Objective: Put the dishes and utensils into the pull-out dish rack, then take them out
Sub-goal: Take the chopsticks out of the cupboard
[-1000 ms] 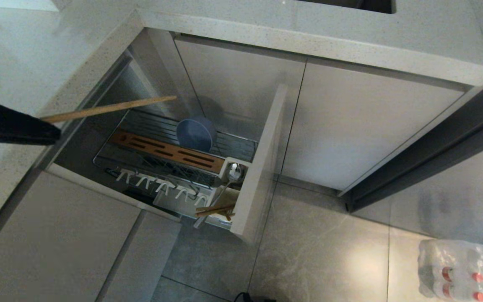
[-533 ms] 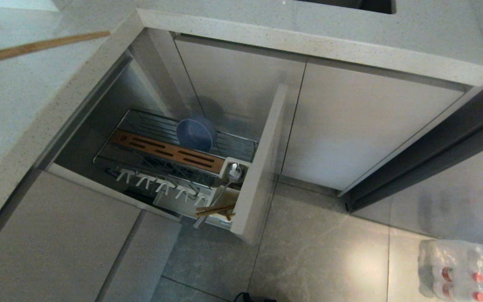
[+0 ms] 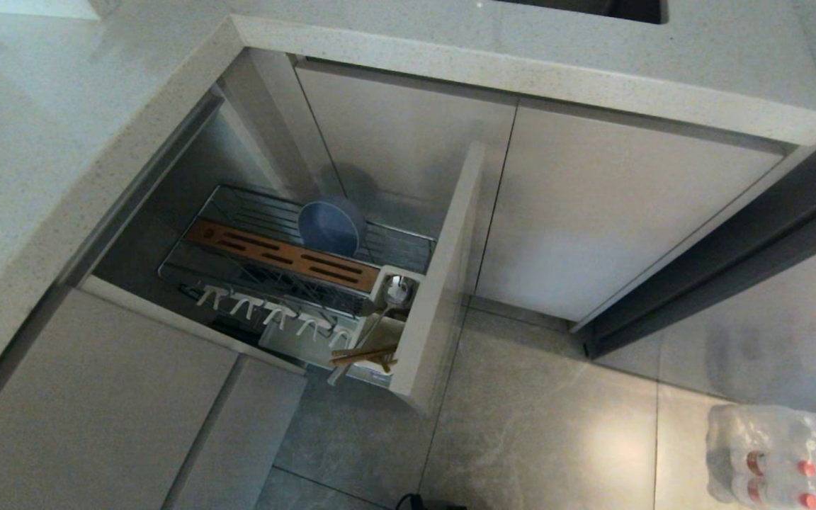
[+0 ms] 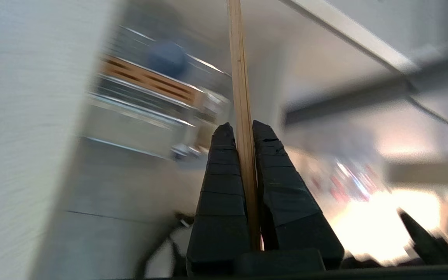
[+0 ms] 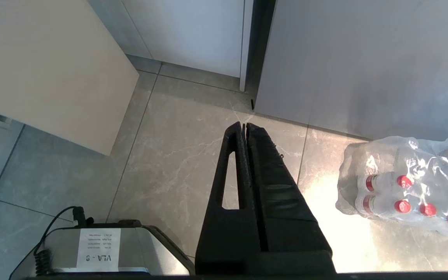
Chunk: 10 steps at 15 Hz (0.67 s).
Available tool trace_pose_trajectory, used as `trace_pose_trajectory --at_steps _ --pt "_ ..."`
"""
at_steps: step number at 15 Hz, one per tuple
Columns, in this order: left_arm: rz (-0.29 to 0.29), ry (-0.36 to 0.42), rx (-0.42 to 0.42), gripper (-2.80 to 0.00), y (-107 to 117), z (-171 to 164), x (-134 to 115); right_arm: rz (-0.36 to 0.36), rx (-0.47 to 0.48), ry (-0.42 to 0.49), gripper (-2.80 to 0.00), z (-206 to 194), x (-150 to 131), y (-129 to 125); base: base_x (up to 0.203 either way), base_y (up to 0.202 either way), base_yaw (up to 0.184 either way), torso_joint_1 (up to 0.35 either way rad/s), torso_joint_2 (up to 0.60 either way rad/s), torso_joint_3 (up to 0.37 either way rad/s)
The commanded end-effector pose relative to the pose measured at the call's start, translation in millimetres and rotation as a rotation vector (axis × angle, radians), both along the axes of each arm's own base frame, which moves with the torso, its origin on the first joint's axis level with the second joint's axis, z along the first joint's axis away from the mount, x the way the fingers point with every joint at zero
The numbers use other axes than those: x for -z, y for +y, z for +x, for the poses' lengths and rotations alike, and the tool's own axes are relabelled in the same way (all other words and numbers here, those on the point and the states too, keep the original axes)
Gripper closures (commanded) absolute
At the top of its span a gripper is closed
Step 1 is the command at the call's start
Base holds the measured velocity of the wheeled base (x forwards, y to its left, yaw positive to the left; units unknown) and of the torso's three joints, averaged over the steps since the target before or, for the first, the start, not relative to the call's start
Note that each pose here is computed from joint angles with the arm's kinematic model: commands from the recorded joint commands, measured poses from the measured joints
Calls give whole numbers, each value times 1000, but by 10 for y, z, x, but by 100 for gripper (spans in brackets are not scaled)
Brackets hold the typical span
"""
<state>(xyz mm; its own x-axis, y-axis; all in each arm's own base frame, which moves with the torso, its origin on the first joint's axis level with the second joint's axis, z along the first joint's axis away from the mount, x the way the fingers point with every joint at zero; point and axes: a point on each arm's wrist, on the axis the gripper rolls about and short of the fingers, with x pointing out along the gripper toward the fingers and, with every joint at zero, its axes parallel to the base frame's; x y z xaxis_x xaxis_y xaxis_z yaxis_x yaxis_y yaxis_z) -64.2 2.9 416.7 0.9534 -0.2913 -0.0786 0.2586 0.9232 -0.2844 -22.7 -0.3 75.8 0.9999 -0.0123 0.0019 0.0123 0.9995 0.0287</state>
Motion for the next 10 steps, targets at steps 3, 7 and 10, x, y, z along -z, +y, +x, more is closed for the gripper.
trace_pose_trajectory --at_steps 3,7,10 --pt "-1 -31 -277 0 -144 -143 33 0 0 0 0 1 0 0 0 0 0 0 0 0" --pt "-3 -3 -620 0 -328 -27 63 0 0 0 0 1 0 0 0 0 0 0 0 0" --pt "-34 36 -808 0 -326 151 97 0 0 0 0 0 0 0 0 0 0 0 0 0"
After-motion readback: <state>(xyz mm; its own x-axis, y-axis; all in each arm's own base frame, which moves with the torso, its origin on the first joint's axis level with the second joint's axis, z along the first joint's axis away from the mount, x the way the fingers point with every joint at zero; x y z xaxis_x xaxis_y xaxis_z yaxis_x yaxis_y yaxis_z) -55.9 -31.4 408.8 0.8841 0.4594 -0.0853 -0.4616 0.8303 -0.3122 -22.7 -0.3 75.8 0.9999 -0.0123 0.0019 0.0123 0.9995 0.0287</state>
